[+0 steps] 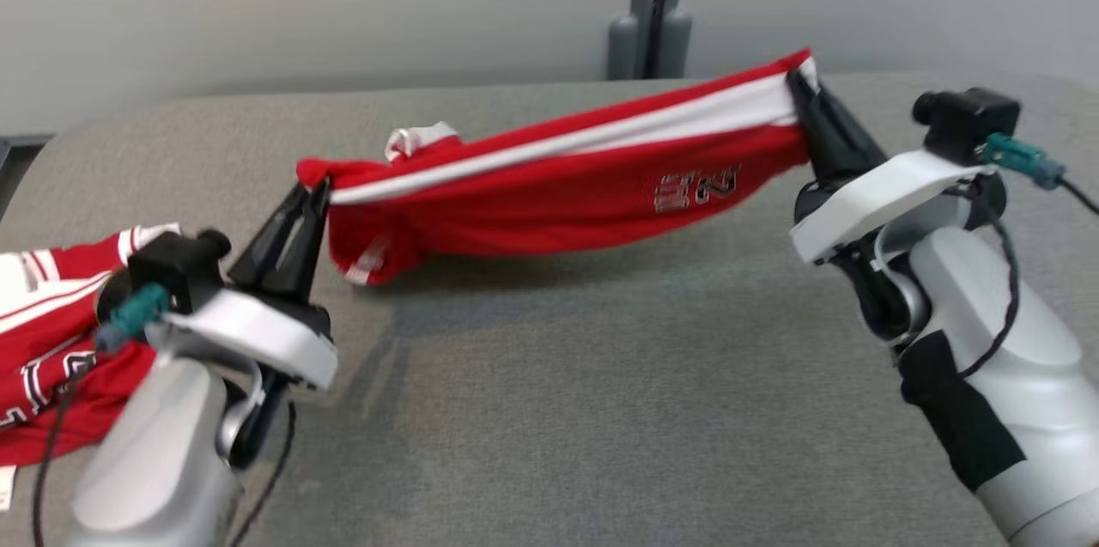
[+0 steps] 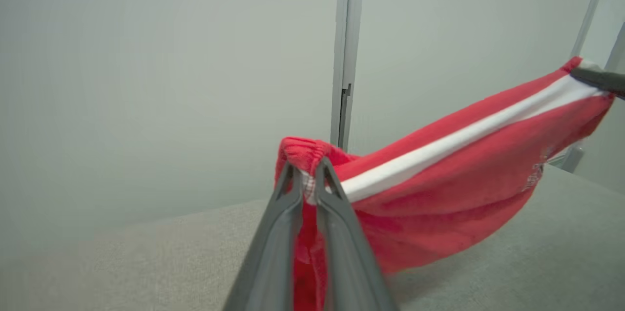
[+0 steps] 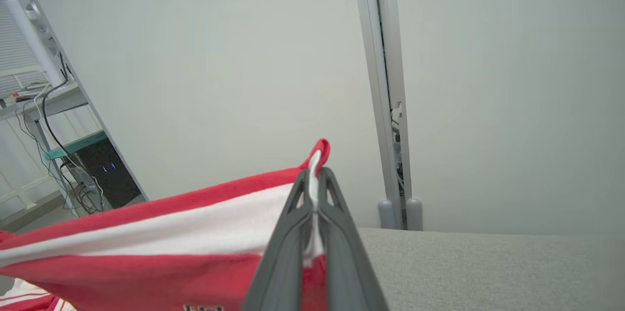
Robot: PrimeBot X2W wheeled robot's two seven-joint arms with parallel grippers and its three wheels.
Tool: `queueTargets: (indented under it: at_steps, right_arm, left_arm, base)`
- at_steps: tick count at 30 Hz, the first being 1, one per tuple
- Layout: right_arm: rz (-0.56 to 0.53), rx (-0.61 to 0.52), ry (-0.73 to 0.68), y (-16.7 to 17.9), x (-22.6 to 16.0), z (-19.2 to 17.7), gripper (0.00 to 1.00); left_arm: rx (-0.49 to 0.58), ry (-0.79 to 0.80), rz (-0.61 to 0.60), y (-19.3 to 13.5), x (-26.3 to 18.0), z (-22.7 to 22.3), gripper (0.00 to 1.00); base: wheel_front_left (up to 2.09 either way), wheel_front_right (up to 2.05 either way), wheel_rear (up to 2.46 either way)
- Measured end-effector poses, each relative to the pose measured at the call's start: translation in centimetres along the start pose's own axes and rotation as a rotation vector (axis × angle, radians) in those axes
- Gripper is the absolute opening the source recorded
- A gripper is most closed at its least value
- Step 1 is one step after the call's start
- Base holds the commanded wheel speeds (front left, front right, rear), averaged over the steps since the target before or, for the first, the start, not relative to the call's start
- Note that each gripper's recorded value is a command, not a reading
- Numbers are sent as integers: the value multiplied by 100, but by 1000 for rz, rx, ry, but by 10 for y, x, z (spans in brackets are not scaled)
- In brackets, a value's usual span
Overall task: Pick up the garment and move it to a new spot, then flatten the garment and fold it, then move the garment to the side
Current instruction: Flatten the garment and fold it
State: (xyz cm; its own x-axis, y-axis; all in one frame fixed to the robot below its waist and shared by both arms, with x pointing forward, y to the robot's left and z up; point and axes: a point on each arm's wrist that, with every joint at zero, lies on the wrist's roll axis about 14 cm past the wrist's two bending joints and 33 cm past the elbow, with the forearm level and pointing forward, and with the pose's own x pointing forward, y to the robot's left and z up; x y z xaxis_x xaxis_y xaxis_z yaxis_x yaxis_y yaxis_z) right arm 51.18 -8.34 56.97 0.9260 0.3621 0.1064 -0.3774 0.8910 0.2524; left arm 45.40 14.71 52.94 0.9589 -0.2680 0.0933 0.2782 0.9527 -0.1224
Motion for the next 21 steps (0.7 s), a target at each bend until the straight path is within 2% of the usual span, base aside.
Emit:
queueTargets:
  at_steps: [4, 8, 10, 14, 18, 21]
  right_arm:
    - [-23, -49, -127, -14, -11, 54, 0]
    - [-34, -96, -195, -28, -5, 88, 0]
    - [-30, -114, -191, -31, 6, 94, 0]
    - [-30, -162, -158, -43, 37, 91, 0]
    - [-39, -266, -196, -58, 76, 102, 0]
    - [-49, -298, -268, -65, 103, 119, 0]
  left_arm:
    - [13, -21, -83, -17, 30, 40, 0]
    - [31, 20, -133, -22, 61, 65, 0]
    - [28, 45, -139, -19, 77, 71, 0]
    - [88, 74, -146, -10, 116, 78, 0]
    - [137, -58, -146, -7, 164, 108, 0]
    - [79, -163, -118, -1, 194, 118, 0]
  base:
    - [0, 0, 0]
    - [0, 0, 0]
    - [0, 0, 0]
    - [0, 0, 0]
    - [0, 0, 0]
    - [0, 0, 0]
